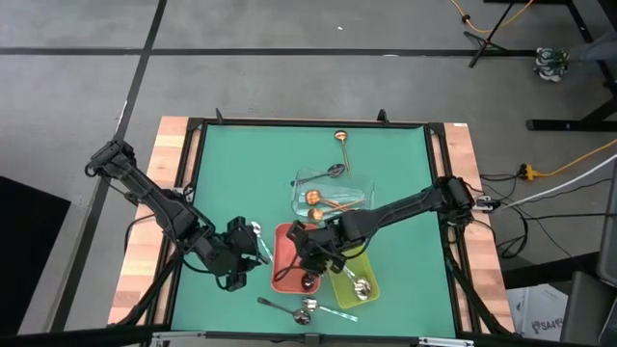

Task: Sort silverware by color (type)
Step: Put the black spoon into the orange bin

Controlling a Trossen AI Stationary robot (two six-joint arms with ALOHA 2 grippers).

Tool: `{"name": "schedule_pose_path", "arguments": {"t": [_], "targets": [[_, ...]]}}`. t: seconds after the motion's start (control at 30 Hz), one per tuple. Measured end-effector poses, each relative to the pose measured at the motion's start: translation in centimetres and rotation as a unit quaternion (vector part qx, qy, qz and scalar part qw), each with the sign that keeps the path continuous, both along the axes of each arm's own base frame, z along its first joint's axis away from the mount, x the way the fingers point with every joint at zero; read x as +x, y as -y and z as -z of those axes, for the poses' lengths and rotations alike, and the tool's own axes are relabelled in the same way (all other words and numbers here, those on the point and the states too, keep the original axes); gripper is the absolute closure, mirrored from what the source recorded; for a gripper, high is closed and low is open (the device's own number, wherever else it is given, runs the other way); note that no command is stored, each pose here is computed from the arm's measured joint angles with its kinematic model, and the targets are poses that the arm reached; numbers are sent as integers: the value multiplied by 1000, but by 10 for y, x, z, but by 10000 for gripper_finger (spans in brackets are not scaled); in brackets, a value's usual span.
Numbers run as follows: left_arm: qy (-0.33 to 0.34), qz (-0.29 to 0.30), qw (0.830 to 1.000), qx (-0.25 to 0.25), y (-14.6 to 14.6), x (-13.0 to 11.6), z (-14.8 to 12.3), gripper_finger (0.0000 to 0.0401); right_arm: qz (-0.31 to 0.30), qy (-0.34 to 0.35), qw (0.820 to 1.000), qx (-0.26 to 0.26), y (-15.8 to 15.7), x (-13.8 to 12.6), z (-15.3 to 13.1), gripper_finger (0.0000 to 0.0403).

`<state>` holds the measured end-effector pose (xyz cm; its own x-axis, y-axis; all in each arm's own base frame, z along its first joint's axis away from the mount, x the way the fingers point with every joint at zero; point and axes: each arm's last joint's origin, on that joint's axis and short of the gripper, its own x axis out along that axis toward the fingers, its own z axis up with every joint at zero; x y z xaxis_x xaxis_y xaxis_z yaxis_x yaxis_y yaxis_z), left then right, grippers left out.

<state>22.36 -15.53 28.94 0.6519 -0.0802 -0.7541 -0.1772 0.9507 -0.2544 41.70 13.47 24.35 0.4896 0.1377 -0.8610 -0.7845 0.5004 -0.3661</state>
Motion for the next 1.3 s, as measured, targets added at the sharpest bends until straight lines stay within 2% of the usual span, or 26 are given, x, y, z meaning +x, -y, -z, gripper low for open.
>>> {"name": "schedule_pose_path", "arguments": {"t": [0.33,0.6,0.73,0.97,1.13,1.3], "targets": [[-79,35,993,79,6,8,32,290,81,-106,991,4,6,-19,-41,310],[-185,46,976,109,5,13,61,290,139,-180,974,-4,11,-36,-46,311],[-214,70,967,118,0,20,71,290,163,-217,962,-13,15,-46,-49,311],[-268,107,951,111,-12,36,91,290,208,-225,952,-2,21,-67,-73,311],[-301,130,938,109,-18,42,104,290,226,-208,951,14,27,-84,-90,311],[-319,137,930,119,-21,47,115,290,265,-189,945,15,36,-109,-90,311]]}}
